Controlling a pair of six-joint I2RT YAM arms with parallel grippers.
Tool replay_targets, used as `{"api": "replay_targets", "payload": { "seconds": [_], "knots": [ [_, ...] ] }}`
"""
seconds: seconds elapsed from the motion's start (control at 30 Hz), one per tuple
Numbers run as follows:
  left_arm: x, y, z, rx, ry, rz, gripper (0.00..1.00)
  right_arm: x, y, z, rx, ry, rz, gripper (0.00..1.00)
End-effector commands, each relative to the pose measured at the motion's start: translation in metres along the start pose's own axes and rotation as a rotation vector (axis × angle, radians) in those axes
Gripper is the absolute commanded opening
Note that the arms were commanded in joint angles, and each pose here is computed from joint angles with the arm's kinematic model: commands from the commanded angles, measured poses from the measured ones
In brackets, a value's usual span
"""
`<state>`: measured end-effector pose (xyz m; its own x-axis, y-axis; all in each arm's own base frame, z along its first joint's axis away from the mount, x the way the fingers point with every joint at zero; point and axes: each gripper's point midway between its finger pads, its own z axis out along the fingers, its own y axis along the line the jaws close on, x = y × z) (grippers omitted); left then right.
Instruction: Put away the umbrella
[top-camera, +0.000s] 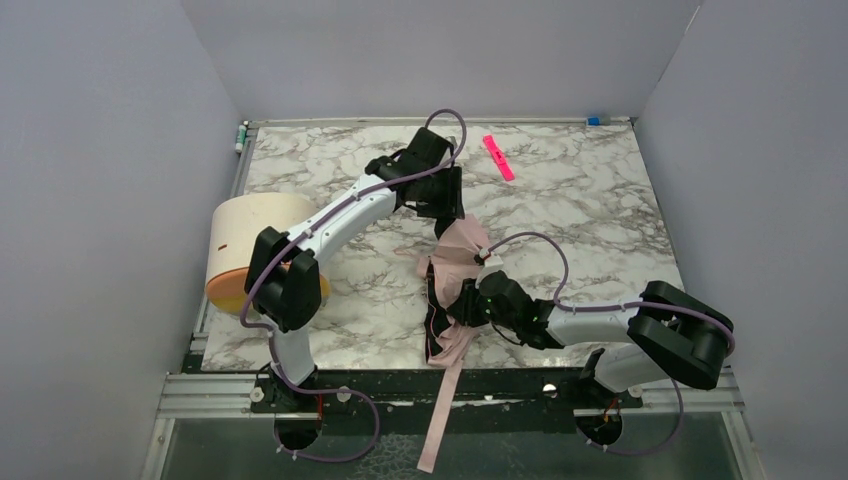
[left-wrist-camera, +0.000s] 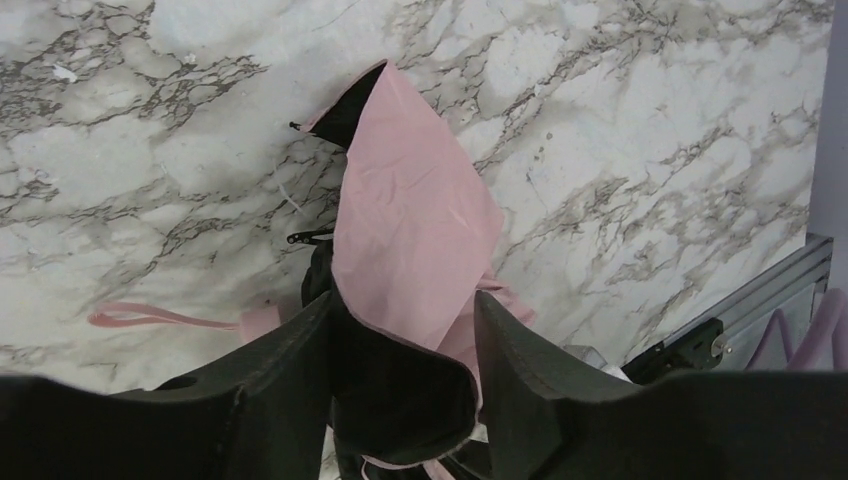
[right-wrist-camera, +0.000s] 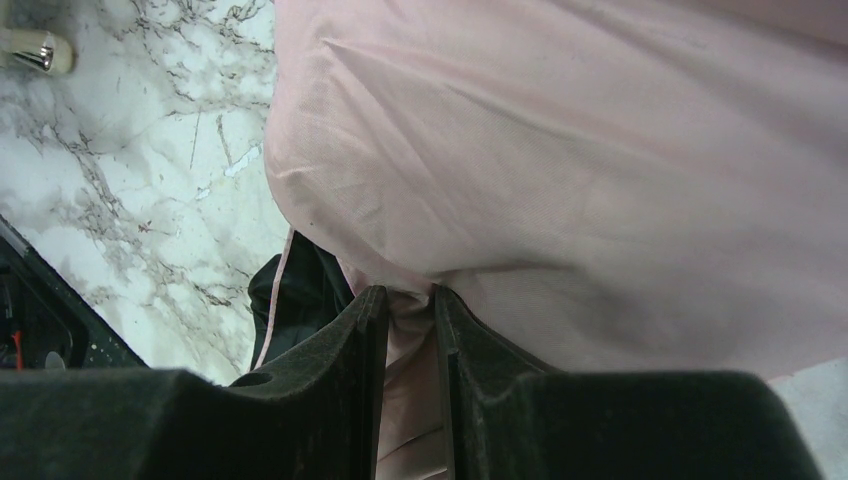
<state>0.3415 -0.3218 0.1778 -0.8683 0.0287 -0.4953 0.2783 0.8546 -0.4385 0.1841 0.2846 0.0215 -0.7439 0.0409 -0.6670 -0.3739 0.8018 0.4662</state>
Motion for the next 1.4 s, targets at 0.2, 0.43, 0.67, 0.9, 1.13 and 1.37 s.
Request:
{"api": "replay_targets", "payload": {
  "seconds": [0.2, 0.43, 0.67, 0.9, 1.13, 1.37],
  "knots": [
    [-0.004, -0.024, 0.008, 0.107, 0.022, 0.005, 0.19, 0.064, -0.062, -0.018, 0.198, 0.216, -0.053, 0.30],
    [-0.029, -0.055, -0.009, 0.229, -0.024, 0.113, 0.00, 0.065, -0.062, -0.018, 0.197, 0.220, -0.053, 0.30],
    [-0.026, -0.084, -0.040, 0.347, -0.037, 0.213, 0.00, 0.063, -0.063, -0.018, 0.202, 0.216, -0.054, 0.30],
    [0.043, -0.100, -0.057, 0.384, 0.018, 0.261, 0.00, 0.058, -0.059, -0.016, 0.199, 0.196, -0.037, 0.30],
    [0.108, -0.077, -0.067, 0.335, -0.045, 0.162, 0.00, 0.049, -0.055, -0.017, 0.201, 0.149, 0.013, 0.40],
    [0.161, -0.058, -0.070, 0.415, -0.172, 0.058, 0.00, 0.033, -0.038, -0.022, 0.139, 0.096, 0.074, 0.46]
  ]
}}
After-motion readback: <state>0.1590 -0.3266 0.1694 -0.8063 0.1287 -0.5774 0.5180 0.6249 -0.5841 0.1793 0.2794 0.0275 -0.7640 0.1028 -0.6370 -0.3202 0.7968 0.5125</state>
